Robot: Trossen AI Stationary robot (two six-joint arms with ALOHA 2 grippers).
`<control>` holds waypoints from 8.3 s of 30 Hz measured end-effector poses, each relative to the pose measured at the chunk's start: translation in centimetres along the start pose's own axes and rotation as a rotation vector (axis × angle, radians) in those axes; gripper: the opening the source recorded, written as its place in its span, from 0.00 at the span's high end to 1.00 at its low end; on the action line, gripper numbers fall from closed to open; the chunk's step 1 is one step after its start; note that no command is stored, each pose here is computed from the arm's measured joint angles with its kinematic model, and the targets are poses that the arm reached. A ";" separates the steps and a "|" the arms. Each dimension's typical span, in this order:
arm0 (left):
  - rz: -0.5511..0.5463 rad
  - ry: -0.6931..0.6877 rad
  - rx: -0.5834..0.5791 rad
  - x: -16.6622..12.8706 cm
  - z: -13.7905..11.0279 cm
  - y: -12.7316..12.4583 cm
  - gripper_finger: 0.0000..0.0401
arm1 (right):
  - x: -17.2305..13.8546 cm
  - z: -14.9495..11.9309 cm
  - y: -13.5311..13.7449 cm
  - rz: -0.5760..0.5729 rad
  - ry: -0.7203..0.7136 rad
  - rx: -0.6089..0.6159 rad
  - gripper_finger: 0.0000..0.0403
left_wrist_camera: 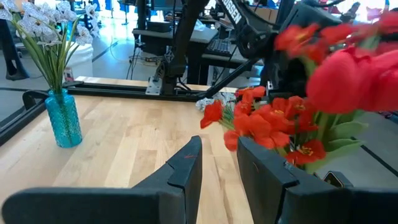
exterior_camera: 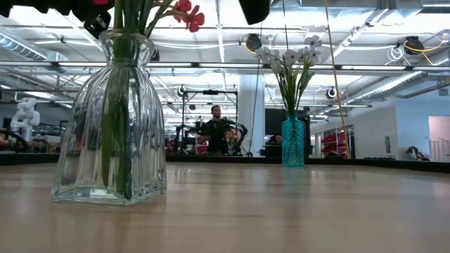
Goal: Sort flowers into vase by color
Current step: Put the orange flowers into the transparent bin, then put the white flowers into the blue vase
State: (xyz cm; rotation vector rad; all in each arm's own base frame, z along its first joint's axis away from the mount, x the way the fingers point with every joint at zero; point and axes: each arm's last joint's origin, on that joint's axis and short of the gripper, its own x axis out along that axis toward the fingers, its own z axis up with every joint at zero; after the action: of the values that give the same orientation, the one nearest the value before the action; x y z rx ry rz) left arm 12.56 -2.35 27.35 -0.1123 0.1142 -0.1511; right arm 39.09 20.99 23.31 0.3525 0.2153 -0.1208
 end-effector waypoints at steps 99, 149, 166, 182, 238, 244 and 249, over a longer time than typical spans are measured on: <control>0.018 0.152 0.007 -0.1 -1.5 0.2 0.73 | -9.9 -8.7 -3.2 -1.367 1.039 1.197 0.62; 0.019 0.158 -0.021 -0.1 -1.5 0.2 0.73 | -7.4 -12.5 -1.1 -1.165 1.073 1.239 0.73; 0.018 0.158 -0.021 -0.1 -1.5 0.2 0.73 | -7.3 -12.6 -1.3 -0.885 1.180 0.882 0.96; 0.019 0.157 -0.021 -0.1 -1.5 0.2 0.73 | -7.2 -12.6 -1.6 -0.897 1.079 0.835 0.79; 0.048 0.055 0.039 -1.8 -0.7 0.3 0.74 | -4.2 -9.8 -3.8 -0.820 0.561 0.790 1.00; 0.080 0.026 0.026 -1.9 -1.7 0.5 0.74 | -2.8 -5.8 -8.0 -0.824 0.455 0.594 1.00; 0.106 -0.065 -0.003 -0.7 -4.2 0.9 0.74 | -2.7 -1.8 -13.1 -0.727 0.439 0.450 1.00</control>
State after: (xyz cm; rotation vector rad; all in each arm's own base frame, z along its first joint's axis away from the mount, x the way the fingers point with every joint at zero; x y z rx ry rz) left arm 11.48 -1.80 23.19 -0.1137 0.0554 -0.0419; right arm 34.13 9.65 17.94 0.7368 0.7529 -0.8221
